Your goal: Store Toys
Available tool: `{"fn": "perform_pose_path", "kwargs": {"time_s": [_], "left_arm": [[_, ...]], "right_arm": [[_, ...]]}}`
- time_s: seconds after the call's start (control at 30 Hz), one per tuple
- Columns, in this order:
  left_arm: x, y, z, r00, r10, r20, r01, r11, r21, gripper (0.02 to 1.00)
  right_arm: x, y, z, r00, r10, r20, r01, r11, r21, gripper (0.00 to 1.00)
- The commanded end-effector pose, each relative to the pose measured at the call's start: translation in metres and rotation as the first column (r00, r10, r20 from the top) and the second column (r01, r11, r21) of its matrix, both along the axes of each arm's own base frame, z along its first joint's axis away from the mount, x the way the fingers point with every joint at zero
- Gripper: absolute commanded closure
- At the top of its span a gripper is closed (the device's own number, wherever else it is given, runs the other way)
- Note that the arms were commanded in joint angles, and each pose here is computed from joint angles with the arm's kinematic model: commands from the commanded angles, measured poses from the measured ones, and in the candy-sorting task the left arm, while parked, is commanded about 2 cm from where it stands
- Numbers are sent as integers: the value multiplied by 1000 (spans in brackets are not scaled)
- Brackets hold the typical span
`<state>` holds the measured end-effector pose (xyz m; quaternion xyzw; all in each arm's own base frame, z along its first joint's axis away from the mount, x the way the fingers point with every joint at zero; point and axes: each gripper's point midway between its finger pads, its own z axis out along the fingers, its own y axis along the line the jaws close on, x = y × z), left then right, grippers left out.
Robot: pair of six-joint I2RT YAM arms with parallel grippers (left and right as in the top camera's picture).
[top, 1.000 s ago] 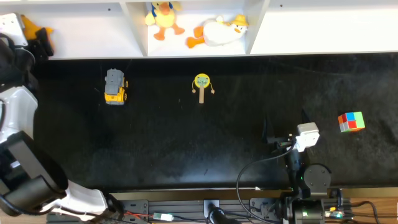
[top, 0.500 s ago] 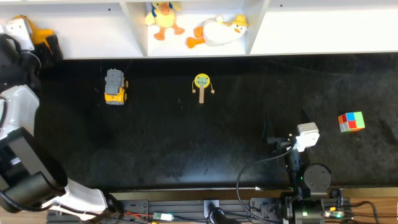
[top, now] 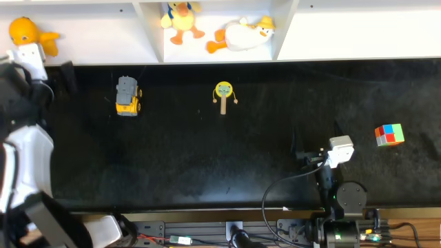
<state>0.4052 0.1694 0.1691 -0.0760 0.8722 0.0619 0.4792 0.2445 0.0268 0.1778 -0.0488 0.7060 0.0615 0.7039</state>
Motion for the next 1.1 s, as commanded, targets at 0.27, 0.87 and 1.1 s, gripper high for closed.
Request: {"fn": "perform_pose_path", "kwargs": {"time_s": [0.27, 0.87, 1.1], "left_arm": [[-64, -53, -55, 991, -14, -130, -1, 993, -119, 20], [-90, -113, -61, 958, -153, -243, 117, 981, -156, 18], [-88, -138, -64, 939, -240, -245, 199, 963, -181, 18]], "right_arm": [[1, -1, -4, 1000, -6, -3, 6, 1000, 8, 5], [1, -1, -4, 1000, -6, -3, 6, 1000, 8, 5], [1, -1, -4, 1000, -6, -3, 6, 1000, 8, 5]]}}
